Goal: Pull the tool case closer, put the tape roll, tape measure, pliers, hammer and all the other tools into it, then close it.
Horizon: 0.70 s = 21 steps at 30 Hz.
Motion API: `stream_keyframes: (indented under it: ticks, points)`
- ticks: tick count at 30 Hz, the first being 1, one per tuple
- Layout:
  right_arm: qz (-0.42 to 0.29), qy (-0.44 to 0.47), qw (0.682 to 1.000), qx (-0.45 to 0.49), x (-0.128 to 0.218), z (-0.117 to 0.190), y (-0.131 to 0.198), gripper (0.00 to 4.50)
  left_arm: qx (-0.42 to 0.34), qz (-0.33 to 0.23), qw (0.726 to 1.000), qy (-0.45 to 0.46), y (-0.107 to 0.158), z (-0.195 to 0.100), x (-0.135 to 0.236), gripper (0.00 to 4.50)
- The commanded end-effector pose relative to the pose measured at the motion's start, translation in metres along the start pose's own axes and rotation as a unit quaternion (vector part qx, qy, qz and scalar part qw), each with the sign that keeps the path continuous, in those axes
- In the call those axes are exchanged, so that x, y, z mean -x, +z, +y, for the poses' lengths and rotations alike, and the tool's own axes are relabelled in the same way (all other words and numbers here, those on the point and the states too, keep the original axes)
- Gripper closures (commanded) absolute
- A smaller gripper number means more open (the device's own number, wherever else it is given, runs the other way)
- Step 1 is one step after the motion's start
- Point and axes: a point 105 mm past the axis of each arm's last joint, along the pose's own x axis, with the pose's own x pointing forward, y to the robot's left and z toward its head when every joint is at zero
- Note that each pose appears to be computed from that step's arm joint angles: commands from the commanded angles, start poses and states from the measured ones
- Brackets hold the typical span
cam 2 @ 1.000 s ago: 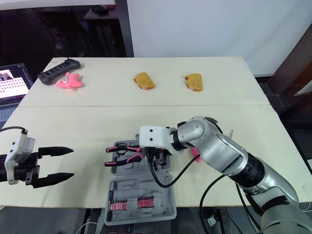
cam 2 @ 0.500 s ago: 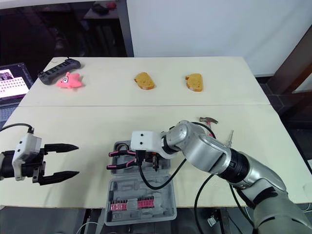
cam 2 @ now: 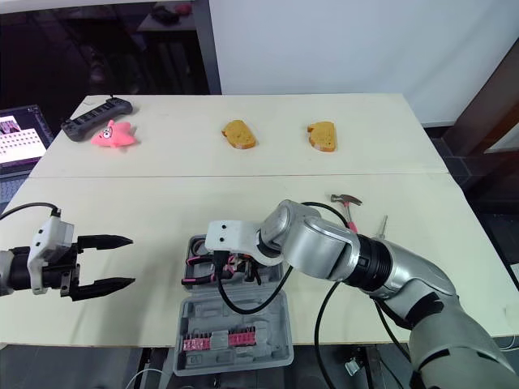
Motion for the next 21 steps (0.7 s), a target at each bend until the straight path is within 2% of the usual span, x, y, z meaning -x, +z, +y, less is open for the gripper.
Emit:
stream_keyframes:
  ticks: [1,10,21]
  points:
    - [-0.004,-0.004,1.0,0.014,0.003,0.001,0.009,3.72,-0.015,-0.004,1.0,-0.004,0.007,0.0,0.0,0.03]
    - [0.023,-0.002,0.999,0.024,-0.013,-0.001,0.002,3.72,-0.012,-0.004,1.0,-0.012,0.006,0.0,-0.005,0.03]
    - [0.011,0.01,1.0,0.003,-0.039,0.004,-0.003,3.72,-0.006,0.001,1.0,-0.015,0.003,0.003,-0.005,0.03]
